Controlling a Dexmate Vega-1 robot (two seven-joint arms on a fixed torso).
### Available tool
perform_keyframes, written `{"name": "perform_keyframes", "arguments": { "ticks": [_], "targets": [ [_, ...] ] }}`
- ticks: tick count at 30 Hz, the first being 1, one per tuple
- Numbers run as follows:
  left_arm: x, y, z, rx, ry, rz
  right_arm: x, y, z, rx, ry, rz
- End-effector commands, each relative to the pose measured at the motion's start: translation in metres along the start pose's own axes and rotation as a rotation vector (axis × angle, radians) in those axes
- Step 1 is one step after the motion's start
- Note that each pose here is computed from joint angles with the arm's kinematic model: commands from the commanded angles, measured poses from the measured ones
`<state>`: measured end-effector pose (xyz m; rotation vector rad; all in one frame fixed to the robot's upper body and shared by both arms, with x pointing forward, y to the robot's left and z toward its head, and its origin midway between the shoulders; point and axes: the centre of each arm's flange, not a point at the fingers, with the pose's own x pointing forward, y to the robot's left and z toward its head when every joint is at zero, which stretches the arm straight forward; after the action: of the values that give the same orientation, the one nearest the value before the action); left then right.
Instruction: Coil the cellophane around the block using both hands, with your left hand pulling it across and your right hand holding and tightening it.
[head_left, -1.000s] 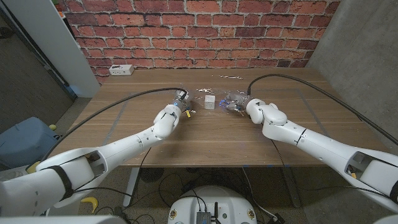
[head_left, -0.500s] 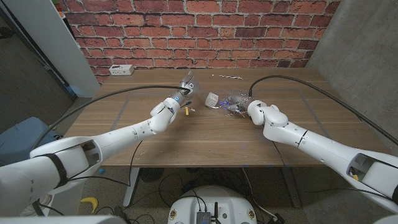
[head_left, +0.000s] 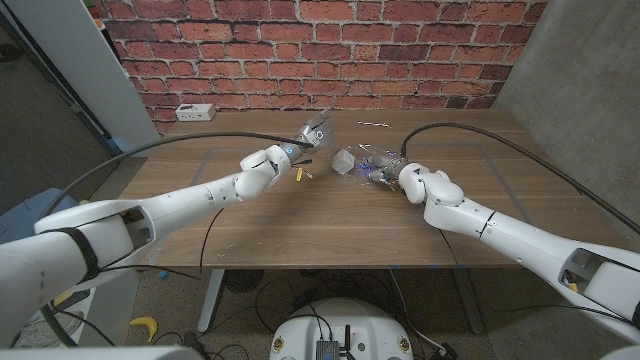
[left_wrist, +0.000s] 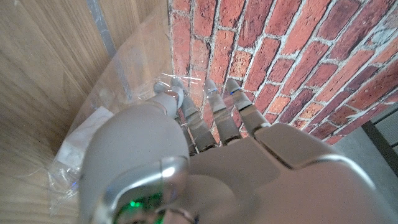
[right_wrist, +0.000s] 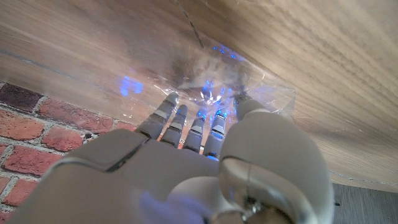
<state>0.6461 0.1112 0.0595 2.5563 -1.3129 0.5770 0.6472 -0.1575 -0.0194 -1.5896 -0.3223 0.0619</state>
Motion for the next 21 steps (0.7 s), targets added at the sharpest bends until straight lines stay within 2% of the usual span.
{"name": "perform_keyframes", "arguments": {
  "ticks": [1,10,12,14,15,21],
  "targets": [
    [0.015,0.013,-0.007,0.107,-0.13,0.144,0.001,0.008,-0.005,0.008,0.001,0.015],
    [0.031,0.021,-0.008,0.134,-0.201,0.248,0.001,0.008,-0.01,0.023,0.01,0.008],
    [0.039,0.023,-0.005,0.14,-0.218,0.282,0.001,0.007,-0.012,0.033,0.015,0.001],
    [0.042,0.024,-0.005,0.139,-0.219,0.297,0.0,0.007,-0.013,0.037,0.013,-0.002],
    [0.048,0.025,-0.003,0.139,-0.222,0.311,0.0,0.006,-0.015,0.046,0.017,-0.009],
    [0.065,0.026,0.006,0.121,-0.232,0.355,-0.002,0.003,-0.023,0.065,0.039,-0.026]
  ]
}}
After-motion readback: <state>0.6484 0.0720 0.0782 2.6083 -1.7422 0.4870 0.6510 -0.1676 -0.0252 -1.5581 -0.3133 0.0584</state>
